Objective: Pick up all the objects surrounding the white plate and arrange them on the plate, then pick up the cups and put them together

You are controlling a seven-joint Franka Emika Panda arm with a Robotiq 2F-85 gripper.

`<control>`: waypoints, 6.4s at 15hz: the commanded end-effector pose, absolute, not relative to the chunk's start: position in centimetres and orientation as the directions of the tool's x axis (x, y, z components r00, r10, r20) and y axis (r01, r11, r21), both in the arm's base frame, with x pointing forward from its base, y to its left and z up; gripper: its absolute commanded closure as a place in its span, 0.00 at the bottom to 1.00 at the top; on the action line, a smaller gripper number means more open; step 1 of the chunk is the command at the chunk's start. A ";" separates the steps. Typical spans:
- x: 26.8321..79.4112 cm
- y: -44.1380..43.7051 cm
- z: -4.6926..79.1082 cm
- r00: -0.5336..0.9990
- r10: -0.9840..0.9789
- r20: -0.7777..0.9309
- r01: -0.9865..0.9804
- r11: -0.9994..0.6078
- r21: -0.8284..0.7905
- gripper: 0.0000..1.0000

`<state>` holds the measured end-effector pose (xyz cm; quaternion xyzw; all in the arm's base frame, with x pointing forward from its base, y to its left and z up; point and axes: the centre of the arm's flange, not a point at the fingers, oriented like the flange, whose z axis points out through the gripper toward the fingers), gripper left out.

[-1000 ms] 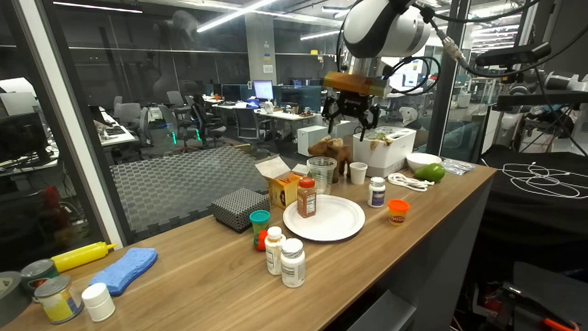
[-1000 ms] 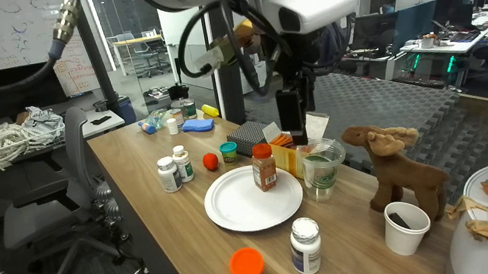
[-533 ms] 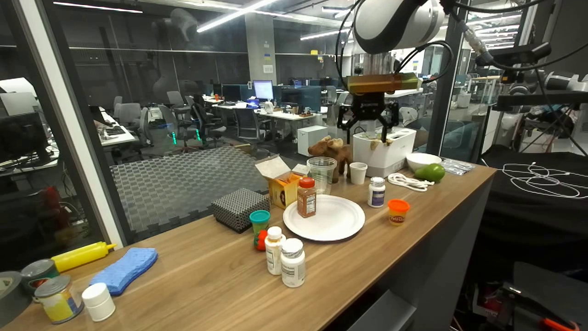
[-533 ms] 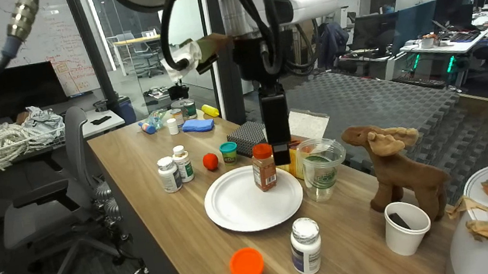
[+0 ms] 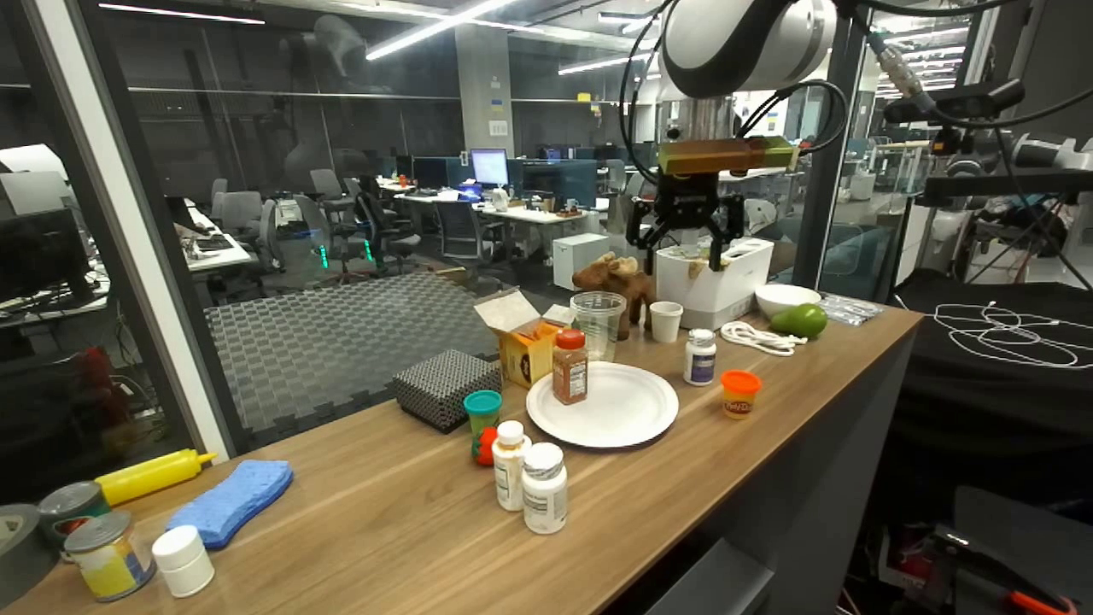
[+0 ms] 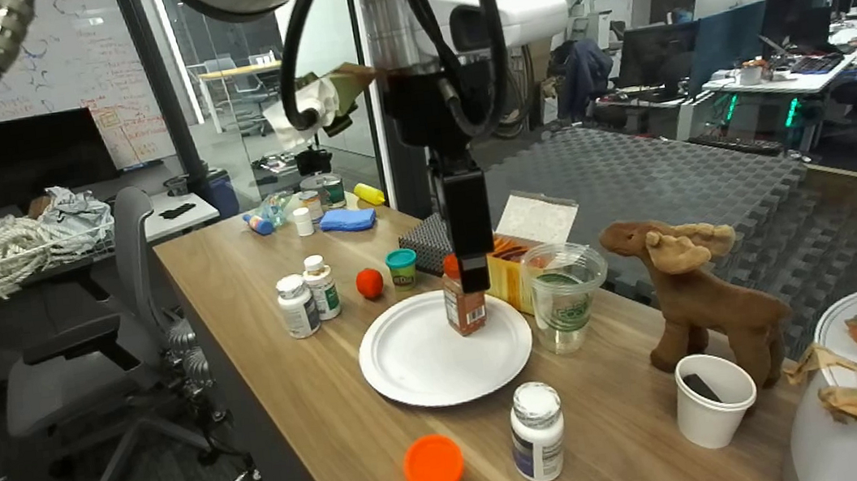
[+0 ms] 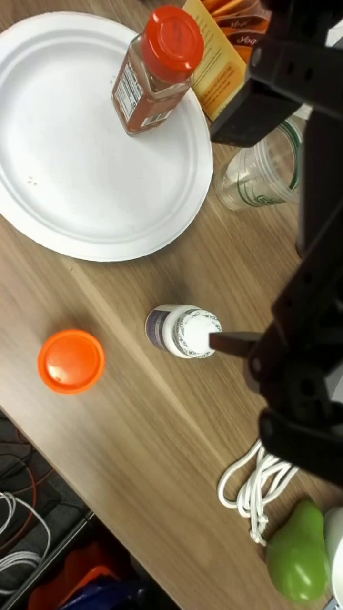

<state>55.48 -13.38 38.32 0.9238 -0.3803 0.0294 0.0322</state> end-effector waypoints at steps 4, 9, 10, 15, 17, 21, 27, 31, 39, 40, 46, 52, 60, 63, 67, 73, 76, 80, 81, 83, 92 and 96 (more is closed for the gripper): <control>56.9 -15.0 36.9 0.789 -0.613 0.048 -0.615 -0.785 0.076 0.00; 58.1 -16.6 32.8 0.817 -0.572 0.079 -0.577 -0.811 0.100 0.00; 58.3 -17.0 32.0 0.815 -0.573 0.084 -0.579 -0.809 0.099 0.00; 57.9 -18.9 29.2 0.791 -0.607 0.075 -0.612 -0.785 0.097 0.00; 57.3 -19.7 28.6 0.780 -0.622 0.074 -0.626 -0.773 0.101 0.00; 57.0 -21.2 27.7 0.764 -0.643 0.052 -0.645 -0.759 0.091 0.00; 57.2 -21.7 26.1 0.777 -0.629 -0.020 -0.627 -0.777 0.057 0.00; 57.2 -22.0 25.7 0.774 -0.631 -0.041 -0.630 -0.775 0.045 0.27; 55.4 -23.1 27.0 0.737 -0.675 -0.019 -0.672 -0.736 0.083 0.73; 55.2 -23.4 27.3 0.732 -0.681 -0.016 -0.678 -0.730 0.084 0.73; 55.9 -22.1 31.7 0.739 -0.673 0.014 -0.672 -0.737 0.070 0.74; 60.6 -15.9 33.6 0.808 -0.589 -0.015 -0.585 -0.805 0.096 0.74; 65.3 -9.1 28.9 0.820 -0.569 -0.062 -0.558 -0.819 0.130 0.74; 66.2 -9.2 27.7 0.795 -0.604 -0.057 -0.594 -0.794 0.132 0.74; 66.9 -10.2 27.2 0.750 -0.659 -0.059 -0.651 -0.750 0.117 0.74; 67.4 -11.5 27.2 0.679 -0.729 -0.087 -0.726 -0.685 0.063 0.74; 67.3 -11.8 26.8 0.660 -0.744 -0.109 -0.744 -0.667 0.047 0.74; 67.0 -11.8 26.5 0.653 -0.748 -0.116 -0.749 -0.661 0.048 0.22; 66.9 -11.8 26.5 0.654 -0.748 -0.116 -0.749 -0.661 0.047 0.21; 66.7 -11.8 26.8 0.652 -0.750 -0.114 -0.751 -0.659 0.041 0.11; 64.4 -12.6 31.7 0.619 -0.785 -0.012 -0.785 -0.619 0.026 0.00; 63.5 -10.8 37.2 0.649 -0.756 0.085 -0.759 -0.651 0.004 0.00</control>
